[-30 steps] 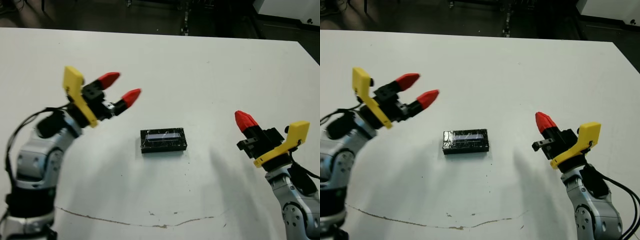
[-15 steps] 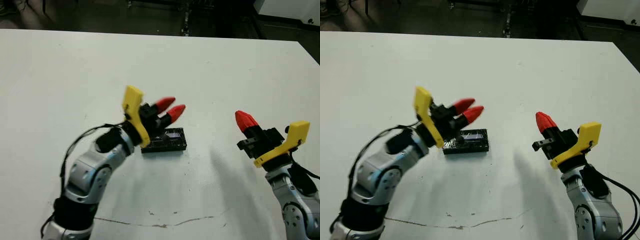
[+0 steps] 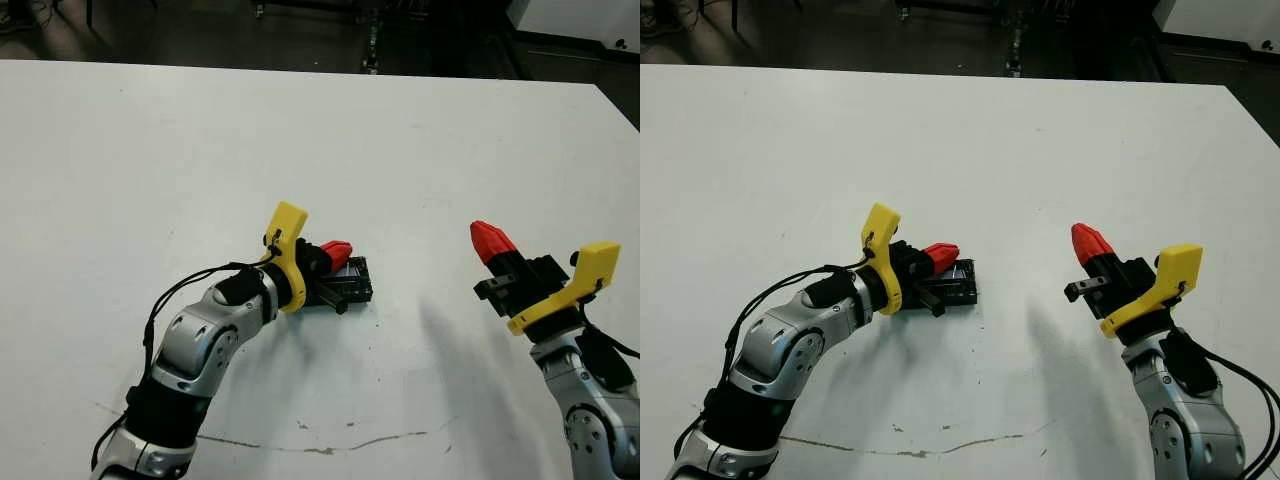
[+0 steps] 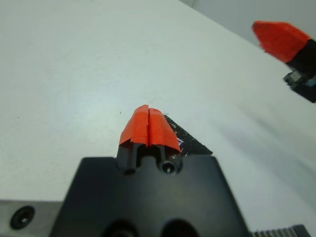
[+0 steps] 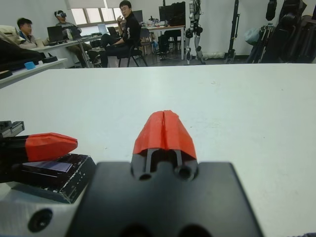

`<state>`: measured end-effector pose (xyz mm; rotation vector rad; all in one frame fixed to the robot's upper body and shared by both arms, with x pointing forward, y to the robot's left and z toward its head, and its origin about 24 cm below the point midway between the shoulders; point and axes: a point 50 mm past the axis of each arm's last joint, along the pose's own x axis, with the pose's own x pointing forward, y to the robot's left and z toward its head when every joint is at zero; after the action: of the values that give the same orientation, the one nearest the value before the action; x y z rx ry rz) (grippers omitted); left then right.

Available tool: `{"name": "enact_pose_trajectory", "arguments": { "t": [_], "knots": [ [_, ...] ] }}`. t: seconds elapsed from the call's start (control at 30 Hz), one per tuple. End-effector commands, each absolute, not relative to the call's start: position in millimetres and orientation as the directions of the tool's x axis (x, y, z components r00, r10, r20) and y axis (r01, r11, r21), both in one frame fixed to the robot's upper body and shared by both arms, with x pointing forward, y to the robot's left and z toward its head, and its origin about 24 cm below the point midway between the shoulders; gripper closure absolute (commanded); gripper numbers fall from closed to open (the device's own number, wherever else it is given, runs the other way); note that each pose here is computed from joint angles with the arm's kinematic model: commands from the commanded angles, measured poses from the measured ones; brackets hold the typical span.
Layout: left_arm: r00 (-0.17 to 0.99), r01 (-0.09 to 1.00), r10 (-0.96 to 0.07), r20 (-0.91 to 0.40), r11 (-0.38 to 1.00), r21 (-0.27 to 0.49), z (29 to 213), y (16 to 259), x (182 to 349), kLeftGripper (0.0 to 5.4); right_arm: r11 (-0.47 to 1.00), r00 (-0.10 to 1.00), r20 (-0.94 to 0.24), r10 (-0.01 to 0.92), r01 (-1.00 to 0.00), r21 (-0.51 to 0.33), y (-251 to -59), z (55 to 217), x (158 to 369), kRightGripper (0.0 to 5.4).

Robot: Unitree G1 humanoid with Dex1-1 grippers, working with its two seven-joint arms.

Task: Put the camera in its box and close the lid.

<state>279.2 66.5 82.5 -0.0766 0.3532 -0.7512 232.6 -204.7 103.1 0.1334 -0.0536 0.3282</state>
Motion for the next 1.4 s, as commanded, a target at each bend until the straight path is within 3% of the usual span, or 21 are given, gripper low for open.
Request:
{"name": "enact_pose_trajectory", "arguments": {
  "t": [0.03,0.2,0.37,0.53,0.63,0.77,0.9,1.0,1.2,1.3,1.4],
  "knots": [
    [0.641,0.586,-0.584,-0.498,0.792,-0.173,41.1,86,269.5,5.37,0.941,0.948,0.065,0.311,-0.317,0.12,-206.9,103.3,232,5.4],
    [0.605,0.621,-0.575,-0.551,0.774,-0.125,27.8,94,262.5,5.37,0.94,0.948,0.065,0.312,-0.318,0.12,-206.8,102.0,233,5.4],
    [0.575,0.611,-0.562,-0.595,0.778,-0.145,18.1,94,256.8,5.37,0.942,0.949,0.057,0.31,-0.315,0.117,-206.8,102.0,232,5.4],
    [0.577,0.598,-0.568,-0.586,0.783,-0.17,19.5,92,254.5,5.37,0.944,0.951,0.056,0.305,-0.31,0.112,-207.1,101.8,232,5.4],
    [0.593,0.611,-0.588,-0.55,0.774,-0.168,30.1,91,255.8,5.37,0.943,0.951,0.058,0.304,-0.309,0.125,-207.3,101.0,231,5.4],
    [0.628,0.615,-0.661,-0.412,0.745,-0.258,51.7,88,257.2,5.37,0.943,0.95,0.058,0.305,-0.31,0.119,-207.2,100.8,231,5.4],
    [0.688,0.634,-0.683,-0.246,0.731,-0.254,78.2,92,258.5,5.37,0.942,0.95,0.059,0.307,-0.312,0.126,-206.6,100.6,231,5.4],
    [0.755,0.61,-0.645,-0.117,0.757,-0.235,99.3,100,258.4,5.37,0.945,0.952,0.056,0.3,-0.305,0.123,-206.5,100.8,231,5.4],
    [0.881,0.459,-0.438,0.175,0.883,-0.101,127.8,125,261.9,5.37,0.944,0.951,0.073,0.301,-0.308,0.12,-206.5,100.9,232,5.4],
    [0.903,0.339,-0.317,0.292,0.94,-0.029,132.1,137,263.9,5.37,0.947,0.953,0.078,0.292,-0.299,0.114,-206.4,100.8,232,5.4],
    [0.9,0.252,-0.224,0.373,0.967,-0.025,132.0,146,264.8,5.37,0.951,0.957,0.1,0.272,-0.283,0.124,-206.1,101.2,234,5.4]
  ]
}}
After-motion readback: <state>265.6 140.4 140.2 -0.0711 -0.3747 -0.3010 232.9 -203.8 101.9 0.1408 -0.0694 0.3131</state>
